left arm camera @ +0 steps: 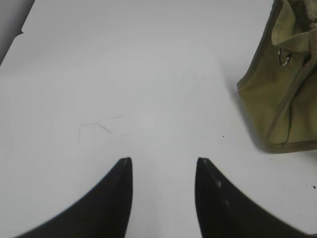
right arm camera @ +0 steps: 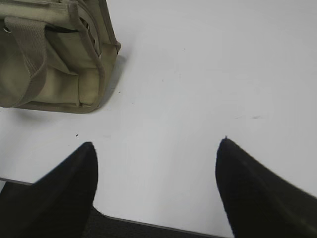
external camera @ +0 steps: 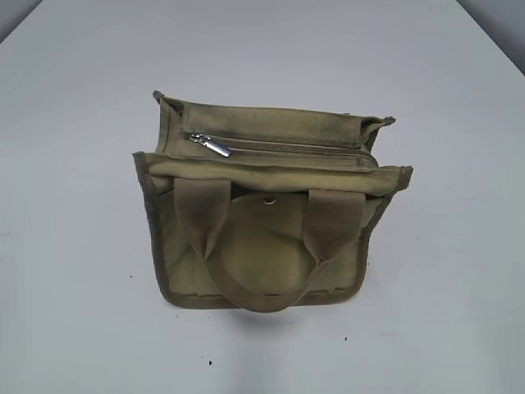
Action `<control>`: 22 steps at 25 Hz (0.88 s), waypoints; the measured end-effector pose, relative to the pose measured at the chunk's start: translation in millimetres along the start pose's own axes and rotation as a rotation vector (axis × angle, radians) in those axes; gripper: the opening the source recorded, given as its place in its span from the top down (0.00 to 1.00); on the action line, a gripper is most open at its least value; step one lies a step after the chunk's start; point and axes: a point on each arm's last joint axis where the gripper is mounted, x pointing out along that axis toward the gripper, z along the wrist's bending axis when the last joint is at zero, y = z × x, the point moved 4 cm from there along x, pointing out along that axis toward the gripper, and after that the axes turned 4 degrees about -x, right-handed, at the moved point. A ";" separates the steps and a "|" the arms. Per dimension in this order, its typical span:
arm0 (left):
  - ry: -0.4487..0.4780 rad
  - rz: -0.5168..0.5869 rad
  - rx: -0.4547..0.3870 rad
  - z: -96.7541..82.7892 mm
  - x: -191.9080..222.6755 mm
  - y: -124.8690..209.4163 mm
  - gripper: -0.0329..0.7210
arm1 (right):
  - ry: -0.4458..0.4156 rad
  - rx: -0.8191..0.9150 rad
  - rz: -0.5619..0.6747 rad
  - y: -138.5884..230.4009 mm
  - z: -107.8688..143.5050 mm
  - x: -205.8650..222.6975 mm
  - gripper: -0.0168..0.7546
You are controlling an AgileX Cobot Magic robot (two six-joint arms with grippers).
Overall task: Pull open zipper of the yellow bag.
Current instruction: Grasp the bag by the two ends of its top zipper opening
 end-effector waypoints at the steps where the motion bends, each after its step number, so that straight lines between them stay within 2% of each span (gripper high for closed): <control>1: 0.000 0.000 0.000 0.0 0.0 0.0 0.52 | 0.000 0.000 0.000 0.0 0.0 0.0 0.23; 12: 0.001 0.000 -0.001 -0.1 0.0 0.0 0.52 | 0.004 0.000 -0.013 -1.6 -0.5 0.0 0.23; 15: 0.034 0.002 -0.020 -4.5 0.9 -1.3 0.52 | 0.010 0.000 -0.031 -4.1 -1.3 -0.1 0.23; 18: 0.132 -0.009 -0.090 -17.0 7.0 -15.2 0.52 | 0.001 0.003 -0.024 -6.2 -1.5 1.8 0.23; 22: 0.267 -0.015 -0.258 -32.9 29.8 -43.8 0.52 | -0.030 0.005 -0.008 -20.6 -5.2 15.8 0.23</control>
